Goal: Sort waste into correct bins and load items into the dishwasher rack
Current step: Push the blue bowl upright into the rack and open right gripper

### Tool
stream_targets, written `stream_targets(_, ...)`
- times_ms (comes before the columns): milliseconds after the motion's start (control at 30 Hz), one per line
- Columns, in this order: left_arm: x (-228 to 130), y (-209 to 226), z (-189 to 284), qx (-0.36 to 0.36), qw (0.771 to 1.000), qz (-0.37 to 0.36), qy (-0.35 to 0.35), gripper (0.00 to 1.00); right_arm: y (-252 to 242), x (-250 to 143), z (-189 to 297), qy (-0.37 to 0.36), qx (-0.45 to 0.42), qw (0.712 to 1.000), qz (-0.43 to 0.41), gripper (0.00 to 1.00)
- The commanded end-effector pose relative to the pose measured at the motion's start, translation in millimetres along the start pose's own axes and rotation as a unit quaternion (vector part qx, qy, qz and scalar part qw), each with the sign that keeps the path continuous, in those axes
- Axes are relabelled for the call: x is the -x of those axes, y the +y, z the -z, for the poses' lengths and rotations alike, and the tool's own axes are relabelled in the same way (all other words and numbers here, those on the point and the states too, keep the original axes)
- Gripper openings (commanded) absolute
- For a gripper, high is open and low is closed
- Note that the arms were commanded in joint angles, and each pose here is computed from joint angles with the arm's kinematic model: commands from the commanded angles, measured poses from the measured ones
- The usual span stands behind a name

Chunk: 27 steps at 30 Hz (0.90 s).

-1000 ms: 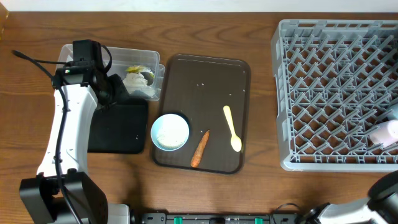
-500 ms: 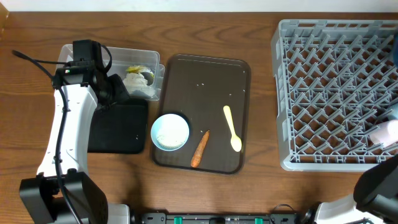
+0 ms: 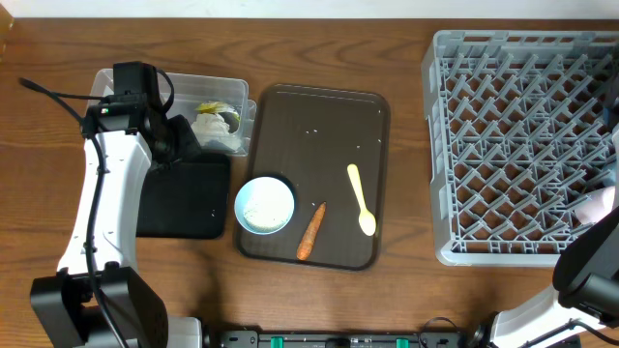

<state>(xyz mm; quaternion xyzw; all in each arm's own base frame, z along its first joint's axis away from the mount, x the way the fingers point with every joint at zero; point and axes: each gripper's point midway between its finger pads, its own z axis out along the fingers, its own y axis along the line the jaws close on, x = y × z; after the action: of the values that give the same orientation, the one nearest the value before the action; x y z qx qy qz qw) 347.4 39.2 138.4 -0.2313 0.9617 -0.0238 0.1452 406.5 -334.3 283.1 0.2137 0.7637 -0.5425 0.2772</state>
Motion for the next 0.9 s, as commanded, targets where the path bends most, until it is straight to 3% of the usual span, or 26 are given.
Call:
stream_targets(0,4,0,9,-0.002,1.000,0.003,-0.014,0.56,24,27,16,-0.066,0.066,0.990,0.108,0.01)
stream_targets(267,4,0,9,-0.002,1.000,0.003,-0.014,0.56,58,74,46,-0.208,0.099,0.921,0.313,0.01)
stream_targets(467,4,0,9,-0.002,1.000,0.003,-0.014,0.56,70,89,57,-0.272,0.095,0.870,0.400,0.01)
stream_targets(667,4,0,9,-0.002,1.000,0.003,-0.014,0.56,69,89,55,-0.275,0.079,0.848,0.446,0.01)
stream_targets(867,4,0,9,-0.002,1.000,0.003,-0.014,0.56,63,85,45,-0.266,0.073,0.852,0.445,0.01)
